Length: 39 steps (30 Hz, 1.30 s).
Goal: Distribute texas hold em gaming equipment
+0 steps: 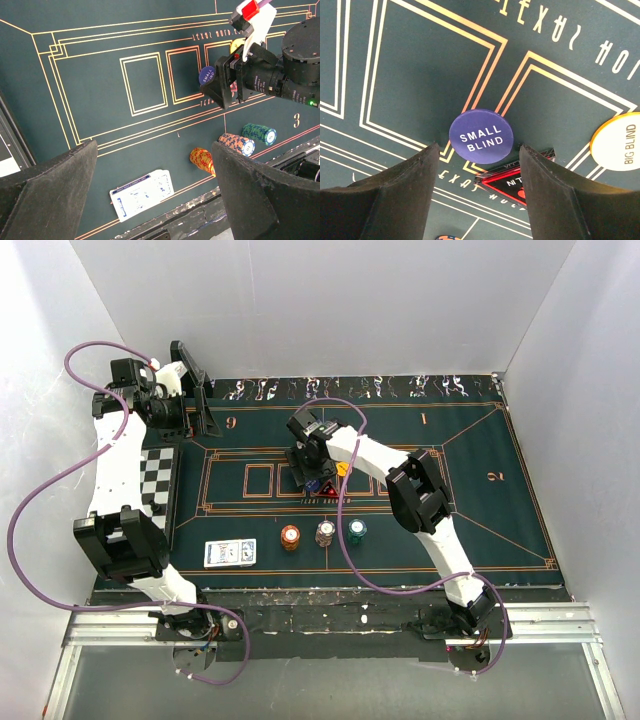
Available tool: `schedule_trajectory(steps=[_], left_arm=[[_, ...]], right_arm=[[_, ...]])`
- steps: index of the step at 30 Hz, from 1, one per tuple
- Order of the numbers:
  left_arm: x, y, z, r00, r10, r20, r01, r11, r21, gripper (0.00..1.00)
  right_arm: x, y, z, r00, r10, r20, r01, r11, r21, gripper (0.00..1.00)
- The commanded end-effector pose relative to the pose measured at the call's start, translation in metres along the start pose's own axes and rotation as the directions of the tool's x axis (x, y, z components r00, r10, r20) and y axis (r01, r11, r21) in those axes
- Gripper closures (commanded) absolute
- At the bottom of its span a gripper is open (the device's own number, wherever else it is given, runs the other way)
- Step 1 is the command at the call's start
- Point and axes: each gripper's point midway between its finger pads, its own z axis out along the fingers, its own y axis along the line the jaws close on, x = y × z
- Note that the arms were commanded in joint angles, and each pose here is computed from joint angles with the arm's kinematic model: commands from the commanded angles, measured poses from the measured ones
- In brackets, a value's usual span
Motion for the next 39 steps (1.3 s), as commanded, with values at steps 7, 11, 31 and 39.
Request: schedule_trajectory(steps=[7, 11, 31, 39], left_arm=[[-0.006, -0.006, -0.018, 0.999, 0.026, 0.04, -0.025, 1.0, -0.013, 0.02], [-0.007, -0.005, -0.019, 0.998, 0.031, 0.046, -0.031, 0.999, -0.016, 0.02], [-0.003, 0.007, -0.014, 0.999, 0.047, 0.006, -0.046, 0.999, -0.026, 0.02], [0.009, -0.009, -0.007, 0.997, 0.076, -0.012, -0.074, 0.992, 0.097, 0.02]], right_arm=[[0.011, 0.017, 0.008, 0.999, -0.018, -0.031, 0.017, 1.0, -0.017, 0.45], [0.011, 0.027, 0.009, 0.999, -0.038, -0.033, 0.037, 0.999, -0.018, 0.49], [-0.058, 0.138, 0.001, 0.984, 0.003, 0.179, 0.063, 0.929, -0.364, 0.54], [-0.084, 0.101, -0.052, 0.955, 0.045, 0.294, 0.054, 0.946, -0.32, 0.3]])
